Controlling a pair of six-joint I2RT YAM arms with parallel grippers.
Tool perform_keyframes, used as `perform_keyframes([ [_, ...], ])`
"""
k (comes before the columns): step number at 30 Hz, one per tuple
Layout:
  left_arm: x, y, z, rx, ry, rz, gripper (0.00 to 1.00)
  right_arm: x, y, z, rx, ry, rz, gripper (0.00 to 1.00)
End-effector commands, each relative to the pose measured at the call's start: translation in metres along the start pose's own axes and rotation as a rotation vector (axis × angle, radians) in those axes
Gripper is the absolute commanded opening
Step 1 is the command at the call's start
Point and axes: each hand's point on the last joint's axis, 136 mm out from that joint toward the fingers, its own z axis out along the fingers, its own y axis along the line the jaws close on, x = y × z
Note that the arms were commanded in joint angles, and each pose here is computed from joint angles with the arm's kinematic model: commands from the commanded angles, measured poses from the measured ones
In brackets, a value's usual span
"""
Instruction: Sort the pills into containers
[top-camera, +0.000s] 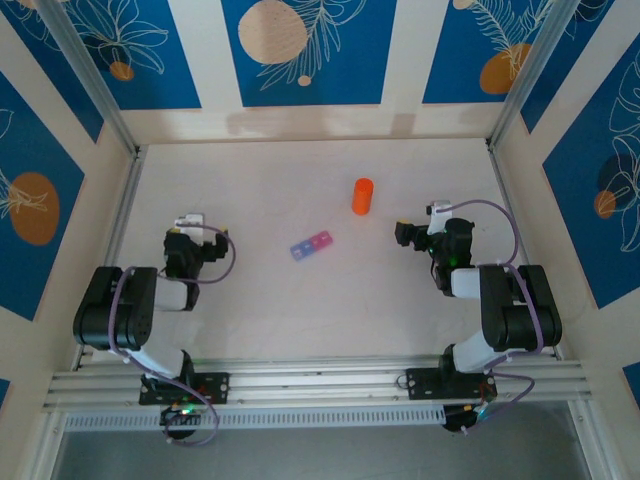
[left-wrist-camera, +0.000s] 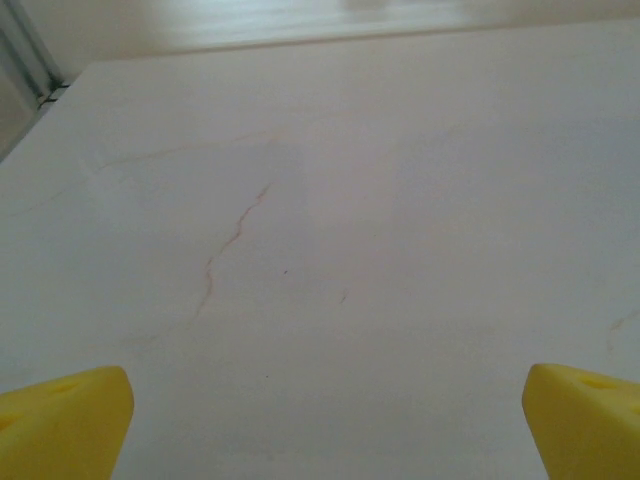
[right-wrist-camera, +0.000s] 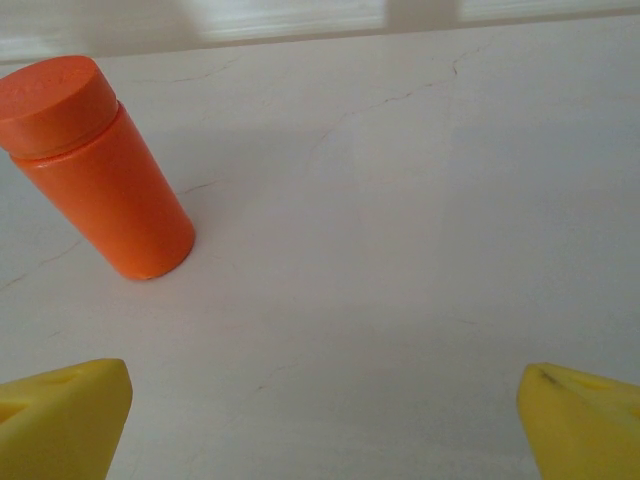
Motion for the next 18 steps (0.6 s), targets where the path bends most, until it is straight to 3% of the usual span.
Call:
perform_keyframes([
  [1,-0.0131,-0.0023,-0.002,-0.085,-0.042,0.053,1.0,-0.0013,0.0011,0.0004,-0.01,0.0,0.006,0.99],
  [18,-0.0127,-0.0076,-0.0024,-0.066,-0.04,0.065,1.0,-0.0016,0.0012,0.0004,-0.01,-0.001,0.006,0.99],
])
